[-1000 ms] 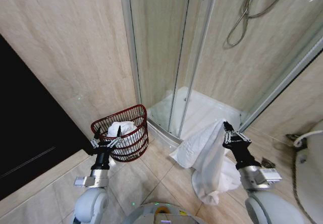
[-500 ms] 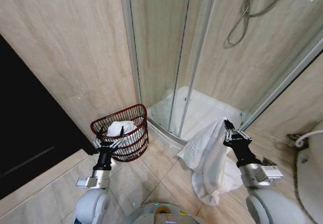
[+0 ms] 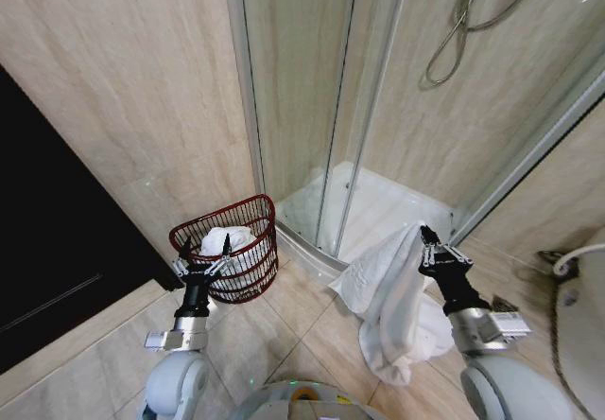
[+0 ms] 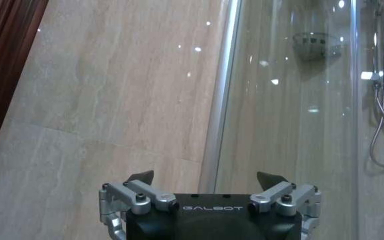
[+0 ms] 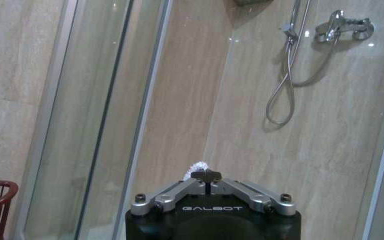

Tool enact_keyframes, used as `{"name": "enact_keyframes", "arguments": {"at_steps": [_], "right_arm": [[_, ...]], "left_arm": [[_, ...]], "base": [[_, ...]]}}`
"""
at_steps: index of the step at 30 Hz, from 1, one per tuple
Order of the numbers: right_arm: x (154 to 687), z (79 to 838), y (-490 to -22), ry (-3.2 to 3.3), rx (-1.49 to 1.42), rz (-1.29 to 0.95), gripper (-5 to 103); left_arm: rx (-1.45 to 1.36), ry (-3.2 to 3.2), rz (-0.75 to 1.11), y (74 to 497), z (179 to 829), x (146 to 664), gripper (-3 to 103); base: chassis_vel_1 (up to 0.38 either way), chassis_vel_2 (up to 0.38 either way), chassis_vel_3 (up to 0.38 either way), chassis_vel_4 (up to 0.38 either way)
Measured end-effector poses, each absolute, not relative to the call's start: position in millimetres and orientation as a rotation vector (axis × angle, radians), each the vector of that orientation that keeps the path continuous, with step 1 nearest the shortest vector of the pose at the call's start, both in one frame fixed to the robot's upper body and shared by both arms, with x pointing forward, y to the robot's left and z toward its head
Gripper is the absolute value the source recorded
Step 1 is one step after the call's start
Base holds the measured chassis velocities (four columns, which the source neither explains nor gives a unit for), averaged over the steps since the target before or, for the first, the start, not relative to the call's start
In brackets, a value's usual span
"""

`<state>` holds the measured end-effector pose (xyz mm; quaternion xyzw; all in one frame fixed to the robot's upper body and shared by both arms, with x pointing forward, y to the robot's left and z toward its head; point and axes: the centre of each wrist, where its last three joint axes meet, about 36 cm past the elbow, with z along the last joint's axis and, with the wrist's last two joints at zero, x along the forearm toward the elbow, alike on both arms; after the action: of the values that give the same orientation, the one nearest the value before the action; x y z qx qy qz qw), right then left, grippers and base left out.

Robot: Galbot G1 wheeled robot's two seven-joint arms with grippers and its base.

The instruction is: Discard the used towel into the hamper.

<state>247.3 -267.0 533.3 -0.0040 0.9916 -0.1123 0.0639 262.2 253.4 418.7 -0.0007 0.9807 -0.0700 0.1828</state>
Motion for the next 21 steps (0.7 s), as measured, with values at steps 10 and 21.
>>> {"name": "enact_keyframes", "arguments": {"at_steps": [10, 21], "right_arm": [[245.8, 531.7, -267.1, 3.004, -0.007, -0.339, 0], [246.9, 532.8, -267.4, 2.990, -0.004, -0.337, 0]], "left_arm": [[0.003, 2.770, -0.206, 251.9, 420.0, 262.5, 100], [0.021, 2.794, -0.222, 247.8, 425.5, 259.9, 100]], "base": [[0.037, -0.035, -0.045, 0.039], [0.101, -0.097, -0.092, 0.107]]}}
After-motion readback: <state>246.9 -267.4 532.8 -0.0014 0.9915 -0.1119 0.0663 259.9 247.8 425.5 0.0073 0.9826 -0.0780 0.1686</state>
